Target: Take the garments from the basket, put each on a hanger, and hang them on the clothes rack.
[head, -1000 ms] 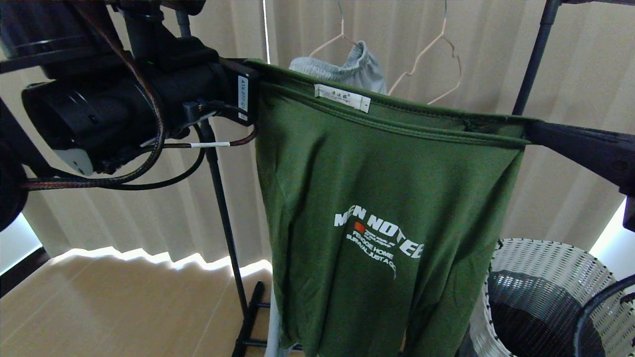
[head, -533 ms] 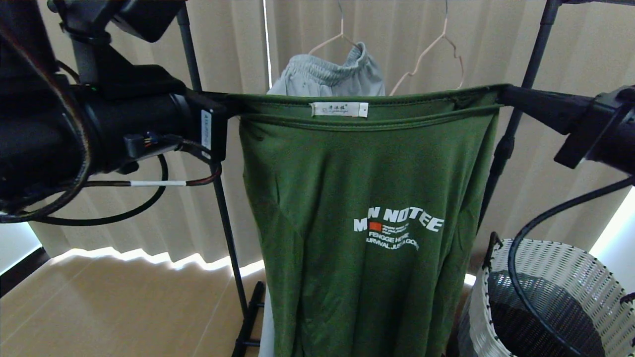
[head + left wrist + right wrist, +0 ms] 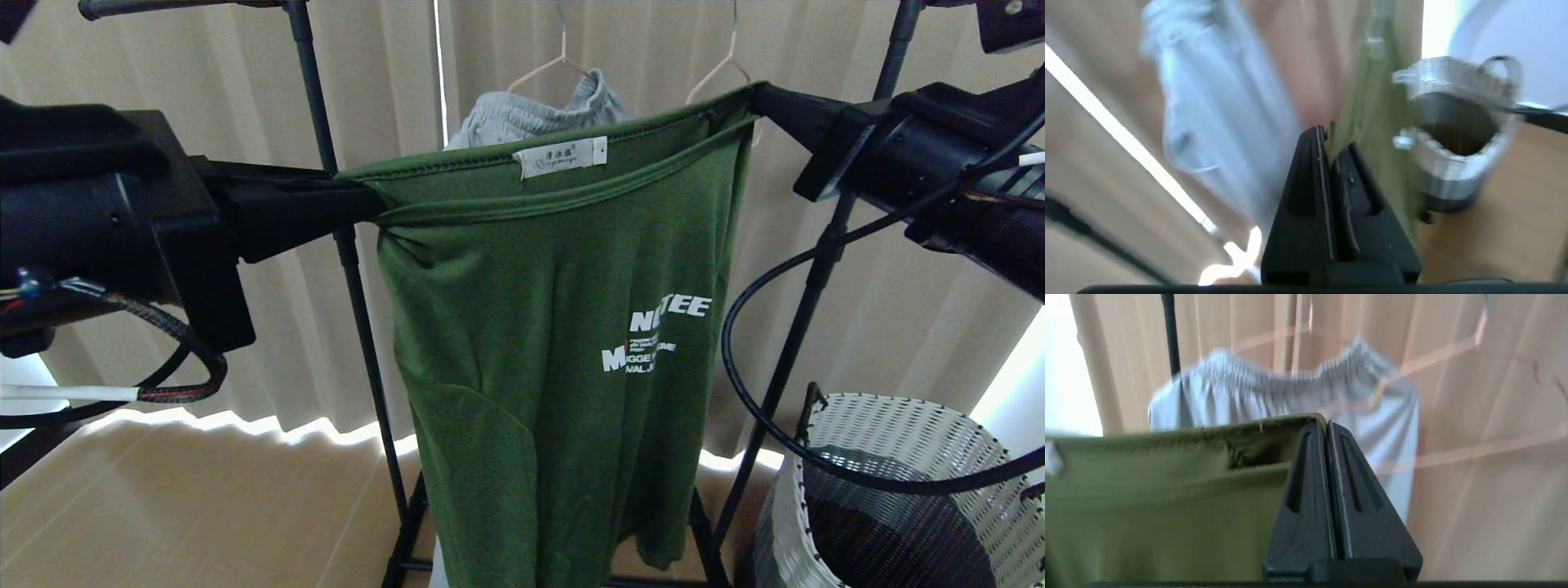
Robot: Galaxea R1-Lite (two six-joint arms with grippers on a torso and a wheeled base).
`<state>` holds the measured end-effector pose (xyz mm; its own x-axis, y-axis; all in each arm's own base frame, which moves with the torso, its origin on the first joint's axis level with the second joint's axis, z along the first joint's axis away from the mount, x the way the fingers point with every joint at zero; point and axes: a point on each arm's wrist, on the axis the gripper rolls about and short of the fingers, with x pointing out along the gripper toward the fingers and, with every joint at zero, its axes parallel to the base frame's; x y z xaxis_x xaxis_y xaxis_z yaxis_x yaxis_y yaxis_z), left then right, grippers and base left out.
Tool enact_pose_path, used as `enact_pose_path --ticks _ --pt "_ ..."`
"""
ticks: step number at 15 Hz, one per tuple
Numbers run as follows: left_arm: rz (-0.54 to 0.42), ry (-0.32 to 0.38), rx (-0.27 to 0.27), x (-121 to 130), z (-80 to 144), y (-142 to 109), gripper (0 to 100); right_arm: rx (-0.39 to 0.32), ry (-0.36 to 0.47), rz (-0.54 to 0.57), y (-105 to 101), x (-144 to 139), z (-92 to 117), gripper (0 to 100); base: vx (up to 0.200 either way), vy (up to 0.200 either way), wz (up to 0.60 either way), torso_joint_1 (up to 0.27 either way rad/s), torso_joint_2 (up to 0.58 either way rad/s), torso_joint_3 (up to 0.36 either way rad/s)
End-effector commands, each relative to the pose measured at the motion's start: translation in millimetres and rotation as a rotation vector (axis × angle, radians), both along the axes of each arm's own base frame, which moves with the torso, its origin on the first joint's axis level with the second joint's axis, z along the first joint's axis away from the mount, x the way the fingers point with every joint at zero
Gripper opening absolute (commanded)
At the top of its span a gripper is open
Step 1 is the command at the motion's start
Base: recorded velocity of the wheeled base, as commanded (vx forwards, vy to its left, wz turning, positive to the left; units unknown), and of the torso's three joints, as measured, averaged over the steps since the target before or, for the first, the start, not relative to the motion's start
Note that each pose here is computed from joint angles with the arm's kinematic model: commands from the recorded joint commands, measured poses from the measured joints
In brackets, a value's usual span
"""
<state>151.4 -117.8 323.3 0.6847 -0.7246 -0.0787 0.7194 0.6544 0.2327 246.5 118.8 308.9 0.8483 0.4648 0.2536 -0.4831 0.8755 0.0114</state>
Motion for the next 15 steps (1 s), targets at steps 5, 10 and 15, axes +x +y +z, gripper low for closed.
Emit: enact_pose_path --ticks 5,10,15 --pt "-0.029 -0.015 -0.011 -10 2 1 0 0.005 -0.012 0.01 11 15 -1 0 0.0 0.0 0.0 0.0 0.0 0.0" --pt "-0.026 -0.015 -0.007 -10 1 1 0 0.006 -0.014 0.005 9 13 0 0 0.0 0.0 0.0 0.0 0.0 0.0" --pt "0.03 -0.023 -0.003 1 2 2 0 -0.006 0.013 0.004 -3 -12 11 0 0.0 0.0 0.0 0.0 0.0 0.0"
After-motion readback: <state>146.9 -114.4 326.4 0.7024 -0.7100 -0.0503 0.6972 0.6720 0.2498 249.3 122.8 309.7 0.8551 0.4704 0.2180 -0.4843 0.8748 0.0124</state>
